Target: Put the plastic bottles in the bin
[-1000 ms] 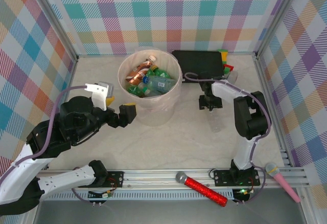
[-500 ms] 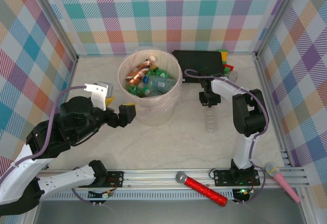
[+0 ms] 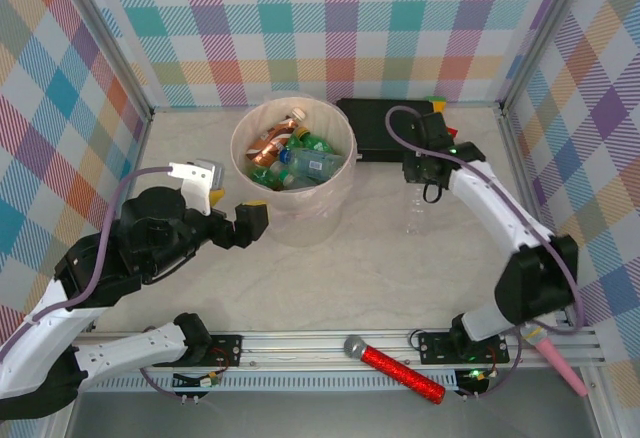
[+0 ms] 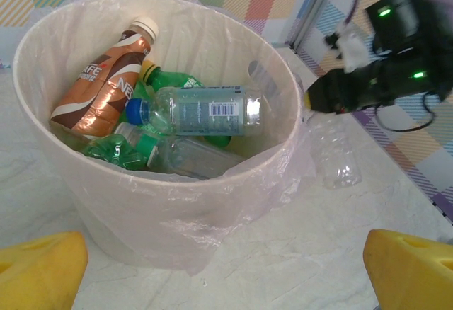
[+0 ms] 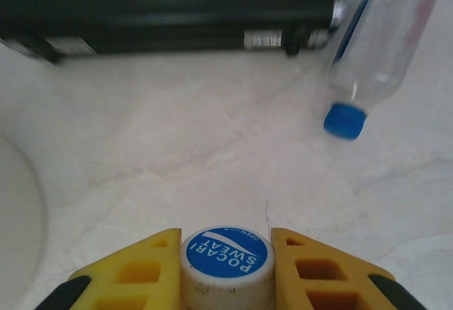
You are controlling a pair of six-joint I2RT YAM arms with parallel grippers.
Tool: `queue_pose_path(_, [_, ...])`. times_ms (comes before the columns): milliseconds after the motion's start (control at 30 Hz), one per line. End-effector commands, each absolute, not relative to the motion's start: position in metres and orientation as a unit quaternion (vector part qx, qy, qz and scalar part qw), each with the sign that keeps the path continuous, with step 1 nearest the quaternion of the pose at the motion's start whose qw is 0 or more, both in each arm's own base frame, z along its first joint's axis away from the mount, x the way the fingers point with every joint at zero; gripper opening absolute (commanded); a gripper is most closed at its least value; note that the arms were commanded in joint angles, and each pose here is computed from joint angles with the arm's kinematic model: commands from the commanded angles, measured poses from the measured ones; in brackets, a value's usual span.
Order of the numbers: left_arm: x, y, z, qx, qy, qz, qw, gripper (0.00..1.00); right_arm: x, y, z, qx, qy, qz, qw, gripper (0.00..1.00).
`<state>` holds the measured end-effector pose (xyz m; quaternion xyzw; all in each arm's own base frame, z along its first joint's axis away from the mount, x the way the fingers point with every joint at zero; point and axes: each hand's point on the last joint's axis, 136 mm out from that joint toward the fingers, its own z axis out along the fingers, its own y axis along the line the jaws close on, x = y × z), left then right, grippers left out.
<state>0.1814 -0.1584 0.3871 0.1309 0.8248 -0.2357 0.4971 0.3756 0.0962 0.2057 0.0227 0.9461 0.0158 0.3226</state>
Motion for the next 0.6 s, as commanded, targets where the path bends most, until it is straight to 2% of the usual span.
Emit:
queue_pose_path(0, [0.183,-0.162,0.394,0.130,0.818,-0.243,0.506,1.00,0.376,0.102,0.258,0.025,0.916,0.056,0.397,0.21])
queue_pose_path(300, [0.188,-0.161,0.405,0.114,0.809,-0.244,0.522,1.00,0.360,0.122,0.393,0.012,0.833,0.143,0.535,0.22])
queue_pose_path(567, [0.189,-0.158,0.407,0.106,0.809,-0.242,0.525,1.00,0.341,0.158,0.480,-0.038,0.758,0.198,0.621,0.23])
